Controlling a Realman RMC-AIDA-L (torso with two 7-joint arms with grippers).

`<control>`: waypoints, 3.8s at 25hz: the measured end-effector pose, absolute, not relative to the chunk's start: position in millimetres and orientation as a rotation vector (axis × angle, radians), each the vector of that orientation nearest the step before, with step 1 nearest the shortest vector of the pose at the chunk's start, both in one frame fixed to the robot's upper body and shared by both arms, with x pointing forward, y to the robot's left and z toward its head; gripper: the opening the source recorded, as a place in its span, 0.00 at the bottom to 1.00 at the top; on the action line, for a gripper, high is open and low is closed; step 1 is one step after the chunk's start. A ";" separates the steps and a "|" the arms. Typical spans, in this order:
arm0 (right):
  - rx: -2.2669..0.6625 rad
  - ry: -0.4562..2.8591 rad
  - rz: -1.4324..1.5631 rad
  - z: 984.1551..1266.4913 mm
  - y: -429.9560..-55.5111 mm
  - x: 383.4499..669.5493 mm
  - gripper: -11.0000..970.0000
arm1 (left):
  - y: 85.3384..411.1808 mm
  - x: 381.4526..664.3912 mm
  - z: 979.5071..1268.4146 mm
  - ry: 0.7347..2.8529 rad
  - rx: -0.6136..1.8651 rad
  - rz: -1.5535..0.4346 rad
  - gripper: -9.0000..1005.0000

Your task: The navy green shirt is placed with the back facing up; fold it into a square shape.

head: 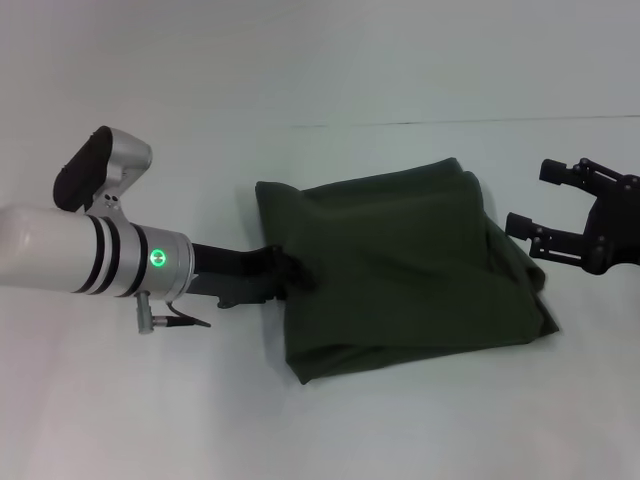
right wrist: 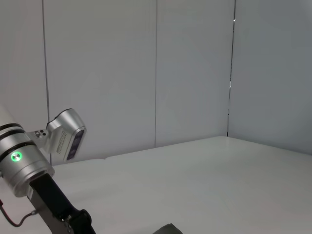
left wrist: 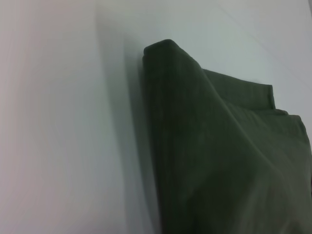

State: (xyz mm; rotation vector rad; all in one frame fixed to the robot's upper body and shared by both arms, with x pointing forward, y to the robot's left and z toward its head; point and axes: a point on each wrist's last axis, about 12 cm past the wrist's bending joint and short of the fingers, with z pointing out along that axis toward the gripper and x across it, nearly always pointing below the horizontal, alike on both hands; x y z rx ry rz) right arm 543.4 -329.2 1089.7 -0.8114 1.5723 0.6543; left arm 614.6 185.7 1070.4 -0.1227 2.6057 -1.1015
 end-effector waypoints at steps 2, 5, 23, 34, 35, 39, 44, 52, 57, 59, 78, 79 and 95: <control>-0.812 1.571 0.656 1089.6 -329.3 543.0 0.95 | 184.0 614.3 1069.8 2.603 -0.102 -1.096 0.47; -0.814 1.568 0.662 1089.8 -329.1 542.0 0.95 | 180.4 614.3 1070.4 2.615 -0.058 -1.081 0.40; -0.817 1.557 0.671 1090.3 -325.4 542.8 0.95 | 203.2 620.6 1083.1 2.646 0.041 -1.030 0.09; -0.813 1.550 0.681 1091.2 -319.9 544.6 0.95 | 217.1 623.8 1090.2 2.609 -0.034 -1.075 0.10; -0.813 1.550 0.680 1091.3 -320.0 544.7 0.95 | 218.9 623.6 1090.6 2.599 -0.049 -1.089 0.10; -0.813 1.551 0.678 1091.3 -320.1 545.0 0.95 | 217.7 621.0 1088.0 2.594 -0.065 -1.109 0.11; -0.814 1.550 0.678 1091.5 -320.2 545.2 0.95 | 208.0 618.7 1082.5 2.601 -0.059 -1.105 0.21; -0.817 1.549 0.674 1091.7 -321.1 544.9 0.95 | 199.0 617.0 1077.8 2.604 -0.052 -1.093 0.55; -0.819 1.550 0.673 1091.6 -322.5 544.0 0.95 | 194.3 615.8 1075.1 2.609 -0.046 -1.083 0.56; -0.820 1.551 0.672 1091.4 -322.9 543.7 0.95 | 192.1 615.0 1074.3 2.612 -0.042 -1.085 0.55; -0.828 1.548 0.677 1090.2 -321.8 541.8 0.94 | 178.0 618.3 1078.4 2.649 0.069 -1.050 0.22; -0.827 1.548 0.677 1090.1 -321.6 541.6 0.95 | 177.9 618.5 1078.6 2.648 0.070 -1.050 0.19; -0.812 1.558 0.685 1087.8 -321.1 540.1 0.95 | 206.4 629.5 1089.9 2.679 0.137 -0.920 0.05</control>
